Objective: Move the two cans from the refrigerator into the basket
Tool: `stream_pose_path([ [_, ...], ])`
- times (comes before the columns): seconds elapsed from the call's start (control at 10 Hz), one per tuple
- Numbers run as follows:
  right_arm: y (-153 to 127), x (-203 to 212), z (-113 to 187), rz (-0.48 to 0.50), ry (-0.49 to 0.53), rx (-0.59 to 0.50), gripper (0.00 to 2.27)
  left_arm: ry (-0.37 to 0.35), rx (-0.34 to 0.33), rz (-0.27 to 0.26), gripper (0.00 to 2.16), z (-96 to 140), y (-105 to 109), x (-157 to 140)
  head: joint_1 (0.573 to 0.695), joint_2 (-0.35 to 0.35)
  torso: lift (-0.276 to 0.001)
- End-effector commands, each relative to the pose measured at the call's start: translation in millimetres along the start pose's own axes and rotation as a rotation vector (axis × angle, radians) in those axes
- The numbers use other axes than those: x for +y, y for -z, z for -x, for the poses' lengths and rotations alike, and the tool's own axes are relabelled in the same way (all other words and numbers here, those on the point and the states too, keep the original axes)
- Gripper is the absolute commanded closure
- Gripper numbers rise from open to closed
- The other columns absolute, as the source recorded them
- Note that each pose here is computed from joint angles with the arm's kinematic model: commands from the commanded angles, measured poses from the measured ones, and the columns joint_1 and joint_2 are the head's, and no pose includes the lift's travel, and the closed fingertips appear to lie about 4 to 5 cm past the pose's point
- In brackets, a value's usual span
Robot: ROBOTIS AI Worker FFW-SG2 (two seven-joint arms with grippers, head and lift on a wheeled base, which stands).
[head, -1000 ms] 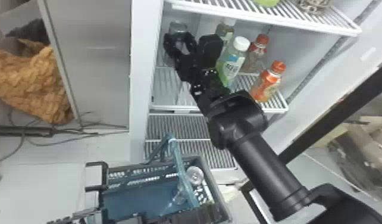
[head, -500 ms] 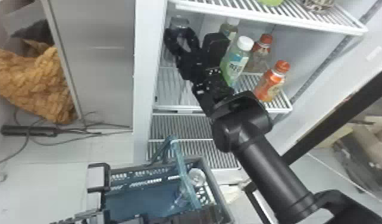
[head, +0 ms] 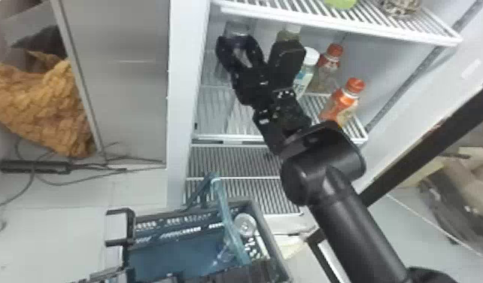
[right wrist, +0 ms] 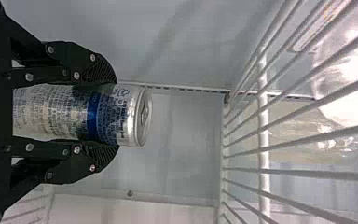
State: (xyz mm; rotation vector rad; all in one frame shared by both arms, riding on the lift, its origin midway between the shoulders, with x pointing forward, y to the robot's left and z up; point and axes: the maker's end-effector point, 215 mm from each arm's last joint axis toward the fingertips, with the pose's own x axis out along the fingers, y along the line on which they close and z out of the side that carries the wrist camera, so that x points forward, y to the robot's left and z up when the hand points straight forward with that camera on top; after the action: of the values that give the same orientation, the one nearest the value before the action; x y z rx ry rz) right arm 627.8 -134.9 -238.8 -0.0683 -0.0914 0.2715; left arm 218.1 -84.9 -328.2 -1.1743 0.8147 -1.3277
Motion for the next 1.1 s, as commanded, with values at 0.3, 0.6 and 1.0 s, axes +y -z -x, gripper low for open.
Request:
stream_pose_path([
  [0.3, -10.2, 12.4, 44.7, -0.019, -0.017, 0.002, 1.00, -0.002, -0.007, 0.003, 1.21, 1.1, -0.6, 0.9, 0.695, -0.296, -0.276],
  [0.6, -25.6, -6.6, 77.2, -0.009, 0.014, 0.002, 1.00, 0.002, -0.006, 0.001, 1.21, 0.0, -0.9, -0.2, 0.695, -0.314, -0.276],
  [1.0, -47.6, -8.6, 125.2, -0.035, 0.014, 0.004, 1.00, 0.003, -0.009, -0.003, 1.21, 0.4, -2.8, -0.9, 0.695, -0.350, -0.276],
])
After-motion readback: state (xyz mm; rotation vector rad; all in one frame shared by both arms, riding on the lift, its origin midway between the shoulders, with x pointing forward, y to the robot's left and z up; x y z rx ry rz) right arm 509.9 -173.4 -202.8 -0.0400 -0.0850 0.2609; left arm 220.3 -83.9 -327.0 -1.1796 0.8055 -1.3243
